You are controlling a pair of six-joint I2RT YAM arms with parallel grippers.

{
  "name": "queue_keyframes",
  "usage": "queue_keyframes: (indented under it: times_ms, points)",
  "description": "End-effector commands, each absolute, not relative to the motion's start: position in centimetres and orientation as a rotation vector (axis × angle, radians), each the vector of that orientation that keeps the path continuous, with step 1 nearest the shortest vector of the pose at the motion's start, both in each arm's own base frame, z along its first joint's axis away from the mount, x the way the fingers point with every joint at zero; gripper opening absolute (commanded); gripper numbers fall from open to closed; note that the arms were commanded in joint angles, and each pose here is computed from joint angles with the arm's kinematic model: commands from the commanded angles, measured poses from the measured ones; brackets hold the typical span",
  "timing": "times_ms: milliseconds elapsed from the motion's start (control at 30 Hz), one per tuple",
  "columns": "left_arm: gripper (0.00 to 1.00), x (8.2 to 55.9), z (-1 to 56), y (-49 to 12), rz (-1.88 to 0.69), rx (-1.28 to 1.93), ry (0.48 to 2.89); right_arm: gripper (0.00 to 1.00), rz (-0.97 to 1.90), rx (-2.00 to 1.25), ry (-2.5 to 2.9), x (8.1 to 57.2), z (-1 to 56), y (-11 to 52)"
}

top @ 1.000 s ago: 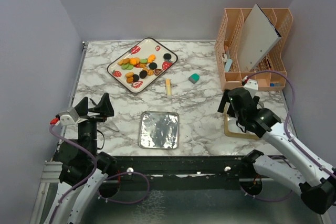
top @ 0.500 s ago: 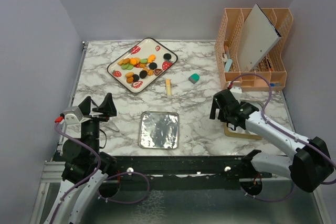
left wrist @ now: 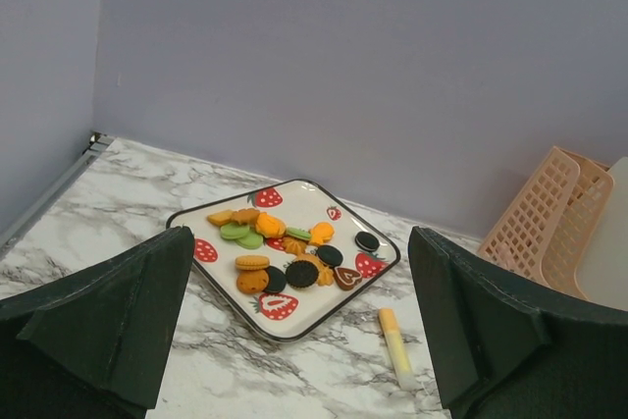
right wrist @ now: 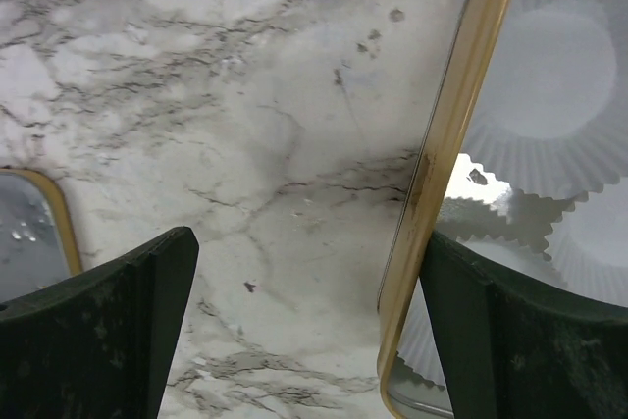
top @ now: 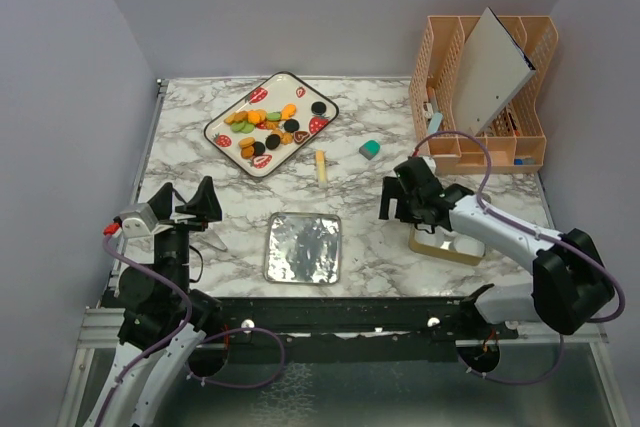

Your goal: Pack the cookies

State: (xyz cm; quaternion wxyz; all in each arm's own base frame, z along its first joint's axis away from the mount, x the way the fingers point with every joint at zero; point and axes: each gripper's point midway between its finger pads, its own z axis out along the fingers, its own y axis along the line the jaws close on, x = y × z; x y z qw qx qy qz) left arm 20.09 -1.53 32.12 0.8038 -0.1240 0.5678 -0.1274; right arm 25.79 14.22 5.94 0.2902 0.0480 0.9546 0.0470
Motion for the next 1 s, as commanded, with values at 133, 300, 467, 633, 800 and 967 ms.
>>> queue_keyframes:
  times_ms: [133, 300, 467, 633, 800, 967]
  points:
    - [0.99, 20.2, 32.2, -1.8, -0.270, -0.240, 1.206, 1.00, 0.365, 0.028, 2.480, 29.4, 8.1, 20.9]
    - [0.99, 20.2, 32.2, -1.9, -0.271, -0.237, 1.205, 1.00, 0.403, 0.002, 2.455, 31.8, 8.3, 23.9]
    - [0.99, 20.4, 32.0, -1.8, -0.262, -0.239, 1.211, 1.00, 0.421, -0.034, 2.447, 33.9, 8.4, 26.7]
    - [0.99, 20.5, 31.9, -1.7, -0.256, -0.245, 1.211, 1.00, 0.416, -0.056, 2.426, 36.3, 8.6, 28.5]
    - [0.99, 20.8, 31.5, -1.5, -0.237, -0.260, 1.225, 1.00, 0.394, -0.074, 2.392, 38.5, 8.9, 29.6]
    - [0.99, 21.2, 31.0, -1.6, -0.225, -0.253, 1.248, 1.00, 0.427, -0.089, 2.362, 39.9, 9.0, 31.0]
